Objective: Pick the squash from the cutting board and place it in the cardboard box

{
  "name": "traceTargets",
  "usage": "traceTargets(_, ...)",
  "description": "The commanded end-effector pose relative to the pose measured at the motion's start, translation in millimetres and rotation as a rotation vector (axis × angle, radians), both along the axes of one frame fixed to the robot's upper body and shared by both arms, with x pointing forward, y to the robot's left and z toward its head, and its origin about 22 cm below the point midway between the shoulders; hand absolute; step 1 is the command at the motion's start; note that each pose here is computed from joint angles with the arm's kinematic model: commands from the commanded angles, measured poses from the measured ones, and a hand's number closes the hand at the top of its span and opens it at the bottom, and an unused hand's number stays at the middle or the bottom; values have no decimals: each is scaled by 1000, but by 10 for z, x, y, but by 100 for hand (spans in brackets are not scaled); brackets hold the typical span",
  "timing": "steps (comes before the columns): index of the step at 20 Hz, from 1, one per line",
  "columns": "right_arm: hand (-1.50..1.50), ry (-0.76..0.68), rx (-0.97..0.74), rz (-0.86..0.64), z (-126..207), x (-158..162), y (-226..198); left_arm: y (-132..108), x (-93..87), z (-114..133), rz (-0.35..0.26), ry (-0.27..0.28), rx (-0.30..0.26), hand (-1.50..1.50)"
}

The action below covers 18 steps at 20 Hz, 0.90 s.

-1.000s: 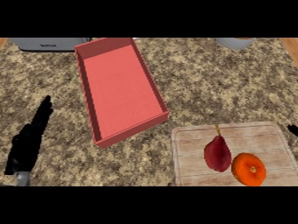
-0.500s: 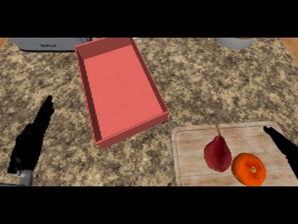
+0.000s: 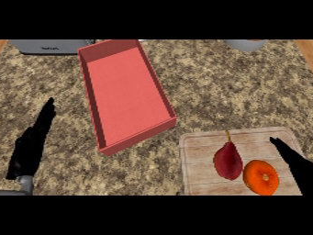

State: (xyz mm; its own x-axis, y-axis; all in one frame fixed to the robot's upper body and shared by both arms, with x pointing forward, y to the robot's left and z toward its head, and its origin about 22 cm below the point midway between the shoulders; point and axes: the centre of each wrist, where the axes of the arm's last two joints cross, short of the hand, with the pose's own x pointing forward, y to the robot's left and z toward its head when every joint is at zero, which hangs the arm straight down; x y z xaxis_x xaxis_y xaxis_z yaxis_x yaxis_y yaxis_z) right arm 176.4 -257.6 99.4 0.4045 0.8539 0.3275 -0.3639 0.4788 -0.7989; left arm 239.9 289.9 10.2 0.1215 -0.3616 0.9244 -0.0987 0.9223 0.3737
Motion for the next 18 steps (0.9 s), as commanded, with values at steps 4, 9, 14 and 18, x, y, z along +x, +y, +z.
traceTargets(4, -150, -14, 1, -8, -137, 59, 149, -118, -80, 26, -6, -19, -2, 0)
traceTargets(9, -150, -18, -2, -15, -301, 86, -45, 77, 102, 32, 5, -20, 4, 0)
traceTargets(14, -150, 12, 7, -5, -353, 102, 109, -55, 39, 6, -14, -6, -6, 0)
traceTargets(18, -150, -17, 11, -33, -348, -84, 53, 40, 40, -6, 12, -5, -15, 0)
